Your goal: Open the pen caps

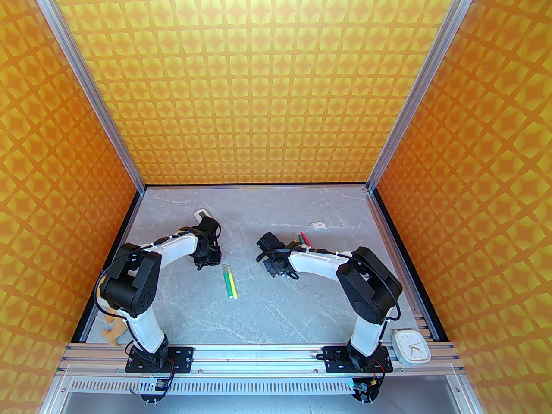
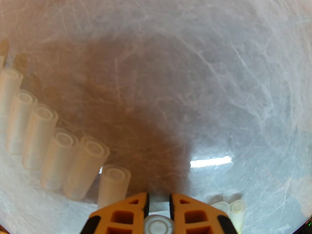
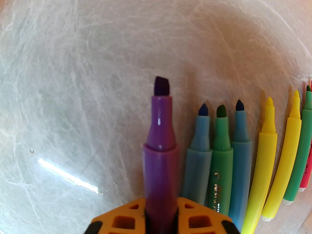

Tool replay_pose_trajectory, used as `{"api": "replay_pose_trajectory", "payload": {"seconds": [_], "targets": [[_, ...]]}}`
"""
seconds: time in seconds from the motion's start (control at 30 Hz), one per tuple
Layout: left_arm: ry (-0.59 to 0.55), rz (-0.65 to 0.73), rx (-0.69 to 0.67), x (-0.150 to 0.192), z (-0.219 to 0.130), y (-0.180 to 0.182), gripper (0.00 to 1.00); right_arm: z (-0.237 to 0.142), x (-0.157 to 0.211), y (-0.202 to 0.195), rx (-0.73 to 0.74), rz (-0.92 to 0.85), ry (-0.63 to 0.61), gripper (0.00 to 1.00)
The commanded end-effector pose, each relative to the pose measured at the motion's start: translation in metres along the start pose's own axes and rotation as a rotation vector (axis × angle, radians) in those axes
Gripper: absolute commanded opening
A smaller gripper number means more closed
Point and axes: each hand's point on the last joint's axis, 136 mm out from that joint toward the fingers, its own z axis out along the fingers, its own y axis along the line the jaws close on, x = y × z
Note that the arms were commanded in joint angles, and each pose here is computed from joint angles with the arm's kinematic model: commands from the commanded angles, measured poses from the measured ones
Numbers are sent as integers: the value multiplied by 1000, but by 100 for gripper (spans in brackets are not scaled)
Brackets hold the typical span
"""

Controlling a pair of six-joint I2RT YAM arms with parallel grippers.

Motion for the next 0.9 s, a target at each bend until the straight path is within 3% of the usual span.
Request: {"api": "replay_pose_trajectory", "payload": {"seconds": [0.0, 0.57, 0.87], "targets": [[7, 21, -32, -1, -1, 2, 18, 0, -5, -6, 32, 17, 1, 13], [7, 29, -44, 1, -4, 5, 26, -2, -4, -10, 48, 16, 1, 24], [-45, 29, -22, -6, -24, -1, 29, -11, -9, -12, 48, 16, -21, 31]]}}
